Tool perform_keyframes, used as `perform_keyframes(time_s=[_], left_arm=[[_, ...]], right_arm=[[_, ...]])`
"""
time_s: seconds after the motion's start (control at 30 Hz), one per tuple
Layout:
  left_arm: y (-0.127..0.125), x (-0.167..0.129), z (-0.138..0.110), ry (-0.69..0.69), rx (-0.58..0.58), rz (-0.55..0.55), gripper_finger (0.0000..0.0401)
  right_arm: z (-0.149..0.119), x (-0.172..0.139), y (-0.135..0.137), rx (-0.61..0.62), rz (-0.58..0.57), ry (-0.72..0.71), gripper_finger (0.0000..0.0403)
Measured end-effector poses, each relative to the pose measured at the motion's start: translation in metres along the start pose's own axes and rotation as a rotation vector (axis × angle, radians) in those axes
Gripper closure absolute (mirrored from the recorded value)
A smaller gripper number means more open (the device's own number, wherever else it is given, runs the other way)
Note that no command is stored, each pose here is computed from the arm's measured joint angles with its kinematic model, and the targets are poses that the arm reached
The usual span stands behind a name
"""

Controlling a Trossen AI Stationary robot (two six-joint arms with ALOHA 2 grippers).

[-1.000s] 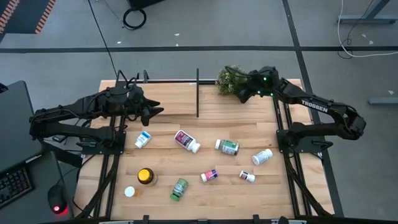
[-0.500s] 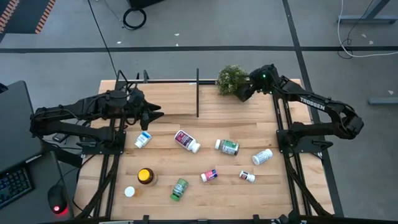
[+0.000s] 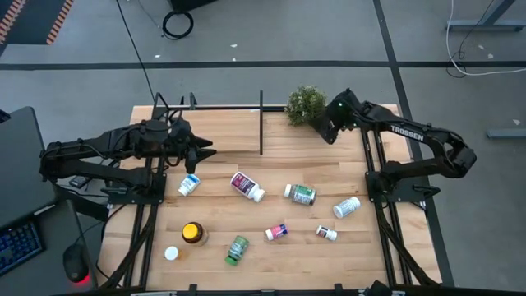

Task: Pick and place medicine bottles onto shelf by color
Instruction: Adjust the green plant on the table

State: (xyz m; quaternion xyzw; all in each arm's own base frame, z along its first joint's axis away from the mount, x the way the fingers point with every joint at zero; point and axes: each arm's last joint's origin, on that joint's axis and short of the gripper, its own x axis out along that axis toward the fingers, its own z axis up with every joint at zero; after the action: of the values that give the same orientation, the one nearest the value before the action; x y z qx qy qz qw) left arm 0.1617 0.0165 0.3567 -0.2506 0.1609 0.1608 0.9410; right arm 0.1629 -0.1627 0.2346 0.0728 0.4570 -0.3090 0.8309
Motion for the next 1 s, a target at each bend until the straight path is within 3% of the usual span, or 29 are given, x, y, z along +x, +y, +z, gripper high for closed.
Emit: perform_keyframes(time_s=[0.2, 0.47, 0.73, 1.0], left_arm=[[0.0, 0.0, 0.0, 0.0, 0.008, 0.001, 0.0196], [0.0, 0.0, 0.0, 0.004, 0.011, 0.002, 0.0201], [0.001, 0.0, -0.002, 0.02, 0.035, 0.012, 0.02], [0.001, 0.0, -0.002, 0.02, 0.055, 0.012, 0.0204]], right_arm=[[0.022, -0.004, 0.001, -0.195, 0.003, 0.118, 0.0084], [0.043, 0.023, 0.001, -0.43, 0.026, 0.316, 0.0084], [0.076, 0.03, -0.002, -0.462, 0.019, 0.28, 0.0086], [0.065, 0.055, -0.002, -0.466, 0.101, 0.443, 0.0086]])
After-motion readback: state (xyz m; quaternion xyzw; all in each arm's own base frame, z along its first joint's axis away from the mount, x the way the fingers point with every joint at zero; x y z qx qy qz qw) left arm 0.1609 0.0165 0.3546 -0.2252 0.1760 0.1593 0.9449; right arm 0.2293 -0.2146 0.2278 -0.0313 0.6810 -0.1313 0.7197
